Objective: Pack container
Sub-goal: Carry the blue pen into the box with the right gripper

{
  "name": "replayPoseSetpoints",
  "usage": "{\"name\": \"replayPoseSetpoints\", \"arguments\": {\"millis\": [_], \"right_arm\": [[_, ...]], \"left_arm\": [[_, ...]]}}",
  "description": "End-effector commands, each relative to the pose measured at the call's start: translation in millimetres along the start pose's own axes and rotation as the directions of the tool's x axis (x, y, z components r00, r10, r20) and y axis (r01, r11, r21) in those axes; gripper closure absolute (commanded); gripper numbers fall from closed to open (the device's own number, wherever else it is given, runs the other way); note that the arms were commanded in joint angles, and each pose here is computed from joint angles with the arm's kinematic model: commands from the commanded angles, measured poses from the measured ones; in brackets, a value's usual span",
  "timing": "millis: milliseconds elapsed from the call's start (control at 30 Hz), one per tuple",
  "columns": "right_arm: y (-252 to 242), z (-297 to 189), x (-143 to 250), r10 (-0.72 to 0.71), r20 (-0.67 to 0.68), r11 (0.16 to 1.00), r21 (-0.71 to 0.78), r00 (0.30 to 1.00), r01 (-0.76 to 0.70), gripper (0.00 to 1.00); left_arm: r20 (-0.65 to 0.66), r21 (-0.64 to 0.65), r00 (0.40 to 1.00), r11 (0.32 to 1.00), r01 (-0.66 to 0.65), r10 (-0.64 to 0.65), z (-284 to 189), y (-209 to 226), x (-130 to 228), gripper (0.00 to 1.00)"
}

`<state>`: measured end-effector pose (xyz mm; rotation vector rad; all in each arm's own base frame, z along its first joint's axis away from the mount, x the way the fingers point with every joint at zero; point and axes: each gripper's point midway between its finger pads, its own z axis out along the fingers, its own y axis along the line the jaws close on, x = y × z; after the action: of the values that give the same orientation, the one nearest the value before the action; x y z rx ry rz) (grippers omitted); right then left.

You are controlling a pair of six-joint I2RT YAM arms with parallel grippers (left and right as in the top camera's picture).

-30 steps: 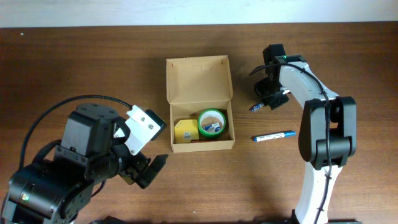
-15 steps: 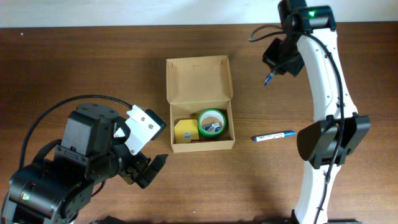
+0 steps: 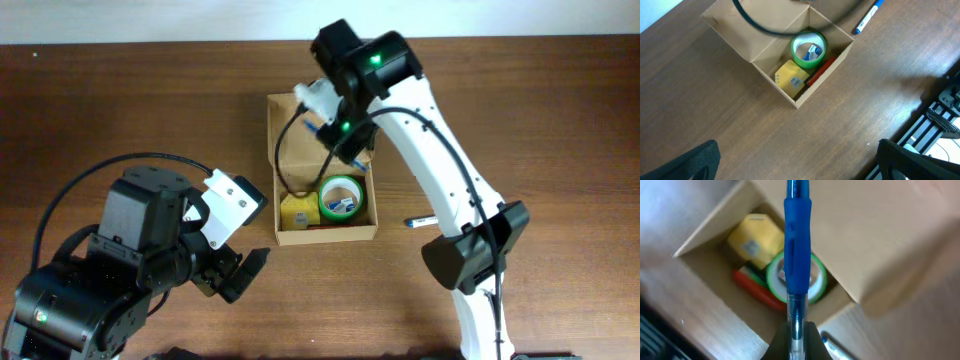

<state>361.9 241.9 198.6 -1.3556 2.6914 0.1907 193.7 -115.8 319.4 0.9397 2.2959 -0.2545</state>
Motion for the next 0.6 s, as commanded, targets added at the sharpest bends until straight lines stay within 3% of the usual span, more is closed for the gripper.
{"name": "replayPoseSetpoints", "arguments": {"millis": [0,133,267,567], "right_arm": [[21.0,6.4,-3.1,-0.295,0.024,0.953,-0.063,0.955,0.296,0.96],[16.0,57.4,8.0,-0.356,-0.046,0.932,-0.097,0.934,0.35,0.96],[-6.6,96.8,13.4,-0.373,-0.111,0.927,-0.013,0.921,0.374,0.96],[-25.7,106.2,10.8,-0.558,-0.159,0.819,0.049,0.814,0.571,0.96]], "left_arm": [[0.002,-0.008,1.0,1.0,0.014,-0.014,-0.4,1.9,-0.1,0.0],[0.002,-0.008,1.0,1.0,0.014,-0.014,-0.4,1.9,-0.1,0.0],[0.002,-0.008,1.0,1.0,0.014,-0.014,-0.4,1.9,-0.1,0.0],[0.002,-0.008,1.0,1.0,0.014,-0.014,-0.4,1.9,-0.1,0.0]]}}
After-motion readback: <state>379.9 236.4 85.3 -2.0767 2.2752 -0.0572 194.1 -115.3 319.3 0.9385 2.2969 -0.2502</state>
